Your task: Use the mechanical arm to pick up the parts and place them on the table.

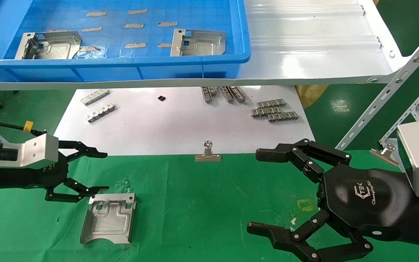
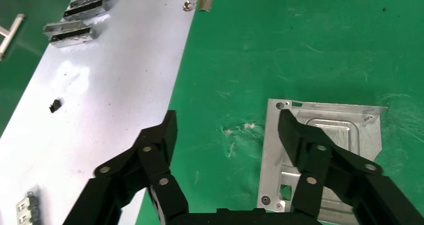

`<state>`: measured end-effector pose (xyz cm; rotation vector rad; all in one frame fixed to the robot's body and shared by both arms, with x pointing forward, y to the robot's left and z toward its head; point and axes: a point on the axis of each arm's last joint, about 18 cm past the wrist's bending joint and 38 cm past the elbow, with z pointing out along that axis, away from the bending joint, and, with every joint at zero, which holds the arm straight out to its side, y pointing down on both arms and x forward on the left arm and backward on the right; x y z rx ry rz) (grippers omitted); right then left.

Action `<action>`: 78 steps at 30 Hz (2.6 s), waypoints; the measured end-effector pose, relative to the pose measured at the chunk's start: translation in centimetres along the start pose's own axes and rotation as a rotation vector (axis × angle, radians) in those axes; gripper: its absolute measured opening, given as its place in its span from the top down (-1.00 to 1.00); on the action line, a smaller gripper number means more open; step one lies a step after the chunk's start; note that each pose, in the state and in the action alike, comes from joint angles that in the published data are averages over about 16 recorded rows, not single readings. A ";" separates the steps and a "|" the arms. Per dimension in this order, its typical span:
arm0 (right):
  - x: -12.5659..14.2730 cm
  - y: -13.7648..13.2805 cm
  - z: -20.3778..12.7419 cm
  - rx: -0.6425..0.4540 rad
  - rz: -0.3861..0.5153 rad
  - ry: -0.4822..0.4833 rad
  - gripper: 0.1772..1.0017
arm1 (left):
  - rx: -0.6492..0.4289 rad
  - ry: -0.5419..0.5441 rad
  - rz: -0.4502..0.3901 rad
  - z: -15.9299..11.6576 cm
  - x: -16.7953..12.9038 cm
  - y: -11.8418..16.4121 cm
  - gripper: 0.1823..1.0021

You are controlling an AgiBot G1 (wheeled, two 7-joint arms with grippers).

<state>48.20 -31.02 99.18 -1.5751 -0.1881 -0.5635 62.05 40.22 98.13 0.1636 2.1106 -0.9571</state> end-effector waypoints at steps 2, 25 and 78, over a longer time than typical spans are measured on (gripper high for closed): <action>0.0 0.0 0.0 0.000 0.000 0.000 -1.00 | 0.003 -0.003 -0.008 0.0 0.0 0.0 -0.26; 0.0 0.0 0.0 0.000 0.000 0.000 -1.00 | 0.183 -0.011 -0.078 1.9 1.4 -2.4 -0.98; 0.0 0.0 0.0 0.000 0.000 0.001 -1.00 | 0.636 0.159 -0.263 -2.6 11.4 -14.2 -1.00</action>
